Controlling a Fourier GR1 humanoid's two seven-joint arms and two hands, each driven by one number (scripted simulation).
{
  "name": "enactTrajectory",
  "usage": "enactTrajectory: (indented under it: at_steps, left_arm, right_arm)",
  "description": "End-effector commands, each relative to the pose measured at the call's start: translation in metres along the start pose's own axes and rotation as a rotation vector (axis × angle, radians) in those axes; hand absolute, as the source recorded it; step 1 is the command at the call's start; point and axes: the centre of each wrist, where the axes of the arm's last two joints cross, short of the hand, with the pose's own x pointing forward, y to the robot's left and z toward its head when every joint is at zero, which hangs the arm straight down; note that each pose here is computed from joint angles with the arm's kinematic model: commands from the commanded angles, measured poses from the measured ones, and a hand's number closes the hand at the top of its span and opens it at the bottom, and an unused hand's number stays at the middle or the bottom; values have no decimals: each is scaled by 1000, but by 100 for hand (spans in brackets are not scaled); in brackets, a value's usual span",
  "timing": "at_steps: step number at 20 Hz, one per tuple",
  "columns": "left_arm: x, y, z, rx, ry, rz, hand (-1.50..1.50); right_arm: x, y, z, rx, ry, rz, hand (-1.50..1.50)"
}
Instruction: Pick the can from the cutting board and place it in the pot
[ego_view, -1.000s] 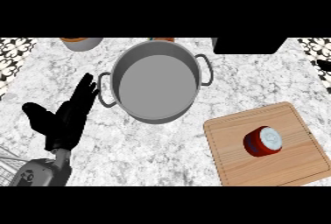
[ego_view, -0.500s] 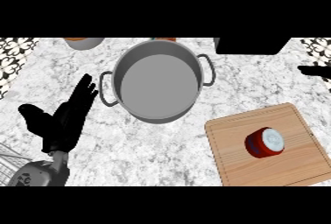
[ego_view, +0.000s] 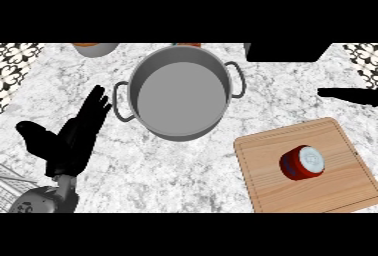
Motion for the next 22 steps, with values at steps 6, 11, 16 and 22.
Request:
enactTrajectory:
  at_steps: [6, 11, 16, 22]
  left_arm:
    - [-11, 13, -1, -8, 6, -1, 0]
    - [0, 4, -12, 23, 5, -7, 0]
    - [13, -1, -6, 9, -3, -18, 0]
    - [9, 2, -6, -7, -12, -7, 0]
  right_arm:
    - [-16, 37, -23, 66, 115, 99, -150]
    - [13, 38, -29, 16, 87, 61, -150]
    - [6, 49, -23, 0, 74, 30, -150]
    - [16, 67, -57, 19, 117, 11, -150]
